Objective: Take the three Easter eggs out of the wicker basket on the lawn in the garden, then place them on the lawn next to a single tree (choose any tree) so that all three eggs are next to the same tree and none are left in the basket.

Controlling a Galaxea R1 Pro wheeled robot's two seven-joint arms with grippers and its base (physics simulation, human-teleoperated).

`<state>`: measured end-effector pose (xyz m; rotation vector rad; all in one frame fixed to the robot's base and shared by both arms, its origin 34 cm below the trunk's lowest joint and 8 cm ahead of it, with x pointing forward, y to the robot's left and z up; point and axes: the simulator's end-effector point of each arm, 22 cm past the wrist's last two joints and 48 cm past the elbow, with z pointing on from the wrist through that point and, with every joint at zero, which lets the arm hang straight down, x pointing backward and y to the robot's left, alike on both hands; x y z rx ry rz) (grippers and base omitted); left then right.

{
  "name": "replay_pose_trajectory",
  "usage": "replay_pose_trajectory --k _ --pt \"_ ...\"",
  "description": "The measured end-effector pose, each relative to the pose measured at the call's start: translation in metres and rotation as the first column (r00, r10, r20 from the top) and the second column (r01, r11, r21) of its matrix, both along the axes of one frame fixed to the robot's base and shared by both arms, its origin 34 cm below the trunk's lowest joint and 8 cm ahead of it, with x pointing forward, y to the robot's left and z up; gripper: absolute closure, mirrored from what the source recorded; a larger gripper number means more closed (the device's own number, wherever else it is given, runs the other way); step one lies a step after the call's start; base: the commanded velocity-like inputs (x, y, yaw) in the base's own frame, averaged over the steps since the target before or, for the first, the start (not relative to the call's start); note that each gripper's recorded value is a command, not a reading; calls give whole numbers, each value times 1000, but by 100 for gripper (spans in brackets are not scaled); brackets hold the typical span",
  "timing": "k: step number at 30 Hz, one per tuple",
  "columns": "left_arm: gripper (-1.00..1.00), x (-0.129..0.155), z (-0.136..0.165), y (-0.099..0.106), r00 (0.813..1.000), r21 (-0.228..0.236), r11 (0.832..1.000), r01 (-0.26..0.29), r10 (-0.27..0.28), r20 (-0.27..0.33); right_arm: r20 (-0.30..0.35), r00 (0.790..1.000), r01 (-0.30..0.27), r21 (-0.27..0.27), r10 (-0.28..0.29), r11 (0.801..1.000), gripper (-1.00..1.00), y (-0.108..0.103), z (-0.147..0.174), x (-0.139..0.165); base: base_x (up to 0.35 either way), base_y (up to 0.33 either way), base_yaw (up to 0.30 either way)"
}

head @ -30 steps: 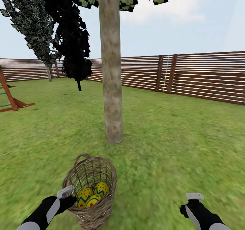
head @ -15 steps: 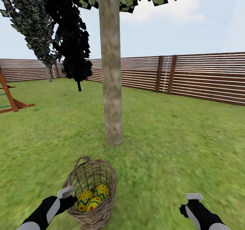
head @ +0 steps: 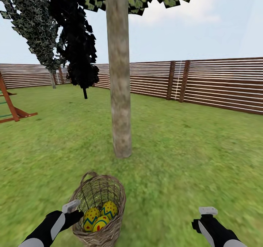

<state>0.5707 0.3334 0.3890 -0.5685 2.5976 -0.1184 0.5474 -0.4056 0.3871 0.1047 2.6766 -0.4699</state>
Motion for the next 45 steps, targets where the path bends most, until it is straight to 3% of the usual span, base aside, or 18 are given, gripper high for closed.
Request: replay_pose_trajectory --k 29,45 --pt "-100 12 61 -5 1000 -6 1000 3 -3 -1 -2 1000 0 0 0 1000 -100 0 61 12 0 0 0" --pt "-100 13 61 -5 1000 -6 1000 3 -3 0 -19 1000 3 0 -3 1000 -100 -1 57 5 0 0 0"
